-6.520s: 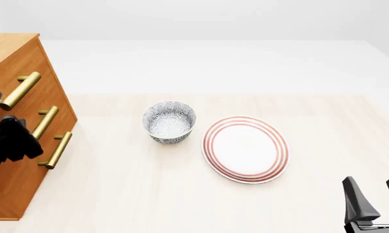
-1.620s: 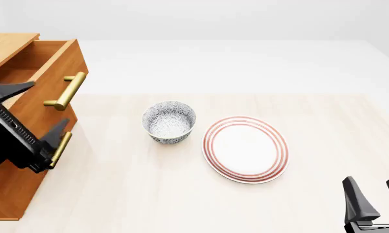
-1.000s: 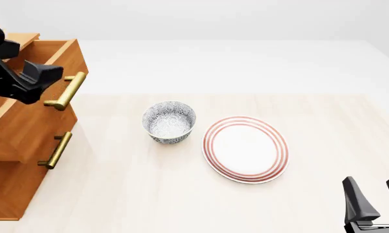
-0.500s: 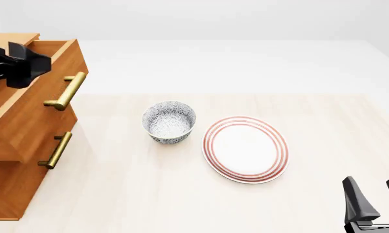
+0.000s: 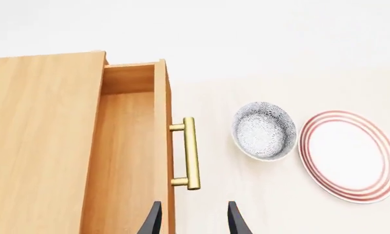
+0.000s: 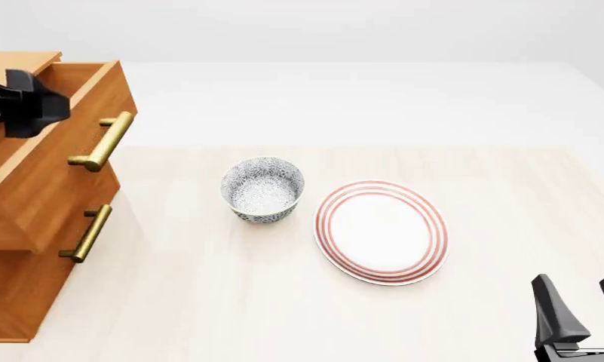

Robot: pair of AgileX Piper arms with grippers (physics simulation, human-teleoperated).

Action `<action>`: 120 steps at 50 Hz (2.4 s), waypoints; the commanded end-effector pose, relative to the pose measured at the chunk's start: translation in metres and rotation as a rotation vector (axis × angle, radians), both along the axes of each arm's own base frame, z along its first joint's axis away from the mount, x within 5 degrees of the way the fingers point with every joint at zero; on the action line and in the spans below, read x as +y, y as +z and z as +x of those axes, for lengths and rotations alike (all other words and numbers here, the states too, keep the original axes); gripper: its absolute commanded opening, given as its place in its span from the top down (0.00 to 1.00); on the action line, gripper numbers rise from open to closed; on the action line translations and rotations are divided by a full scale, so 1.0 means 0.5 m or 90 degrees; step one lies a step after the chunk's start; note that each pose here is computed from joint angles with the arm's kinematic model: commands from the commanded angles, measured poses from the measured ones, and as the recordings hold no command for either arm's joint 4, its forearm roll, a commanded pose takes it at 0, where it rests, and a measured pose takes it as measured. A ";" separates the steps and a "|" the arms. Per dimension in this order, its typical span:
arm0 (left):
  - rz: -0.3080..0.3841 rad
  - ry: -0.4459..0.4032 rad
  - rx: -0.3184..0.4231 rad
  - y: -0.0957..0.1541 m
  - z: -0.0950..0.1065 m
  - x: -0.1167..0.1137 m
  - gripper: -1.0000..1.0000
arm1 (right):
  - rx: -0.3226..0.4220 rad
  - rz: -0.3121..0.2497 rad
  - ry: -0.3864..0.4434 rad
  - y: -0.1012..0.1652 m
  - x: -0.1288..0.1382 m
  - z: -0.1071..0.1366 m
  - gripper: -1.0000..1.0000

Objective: Open the top drawer of the cabinet.

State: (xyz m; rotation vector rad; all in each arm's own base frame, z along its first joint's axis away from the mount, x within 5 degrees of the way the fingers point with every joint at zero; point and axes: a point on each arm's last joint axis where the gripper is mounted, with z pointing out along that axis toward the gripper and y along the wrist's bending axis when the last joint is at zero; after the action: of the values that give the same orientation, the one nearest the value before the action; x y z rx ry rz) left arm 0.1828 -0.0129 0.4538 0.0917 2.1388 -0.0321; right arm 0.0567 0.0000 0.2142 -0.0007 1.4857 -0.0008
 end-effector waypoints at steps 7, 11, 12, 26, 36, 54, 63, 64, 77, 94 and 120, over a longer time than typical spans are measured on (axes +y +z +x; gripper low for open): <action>-0.002 0.033 0.033 -0.020 0.005 0.017 0.00 | 0.000 0.000 0.000 0.000 0.000 0.000 0.00; -0.002 0.039 0.034 -0.025 0.003 0.021 0.00 | 0.000 0.000 0.000 0.000 0.000 0.000 0.00; -0.003 0.040 0.035 -0.026 0.003 0.021 0.00 | 0.000 0.000 0.000 0.000 0.000 0.000 0.00; 0.003 0.058 0.039 -0.048 -0.003 0.034 0.00 | 0.000 0.000 0.000 0.000 0.000 0.000 0.00; -0.005 0.068 0.041 -0.063 -0.005 0.036 0.00 | 0.000 0.000 0.000 0.000 0.000 0.000 0.00; -0.020 0.068 0.046 -0.097 0.006 0.031 0.00 | 0.000 0.000 0.000 0.000 0.000 0.000 0.00; -0.022 0.067 0.051 -0.111 0.017 0.029 0.00 | 0.000 0.000 0.000 0.000 0.000 0.000 0.00; -0.022 0.067 0.052 -0.114 0.017 0.029 0.00 | 0.000 0.000 0.000 0.000 0.000 0.000 0.00; -0.021 0.076 0.055 -0.126 0.011 0.035 0.00 | 0.000 0.000 0.000 0.000 0.000 0.000 0.00; -0.012 0.080 0.068 -0.146 0.025 0.042 0.00 | 0.000 0.000 0.000 0.000 0.000 0.000 0.00; -0.008 0.039 0.073 -0.142 0.026 0.017 0.00 | 0.000 0.000 0.000 0.000 0.000 0.000 0.00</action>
State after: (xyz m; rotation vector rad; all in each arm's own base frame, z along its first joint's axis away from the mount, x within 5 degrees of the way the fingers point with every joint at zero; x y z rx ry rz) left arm 0.1971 0.0003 0.3841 -0.0069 2.2416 0.0036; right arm 0.0568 0.0000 0.2142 -0.0007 1.4857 -0.0007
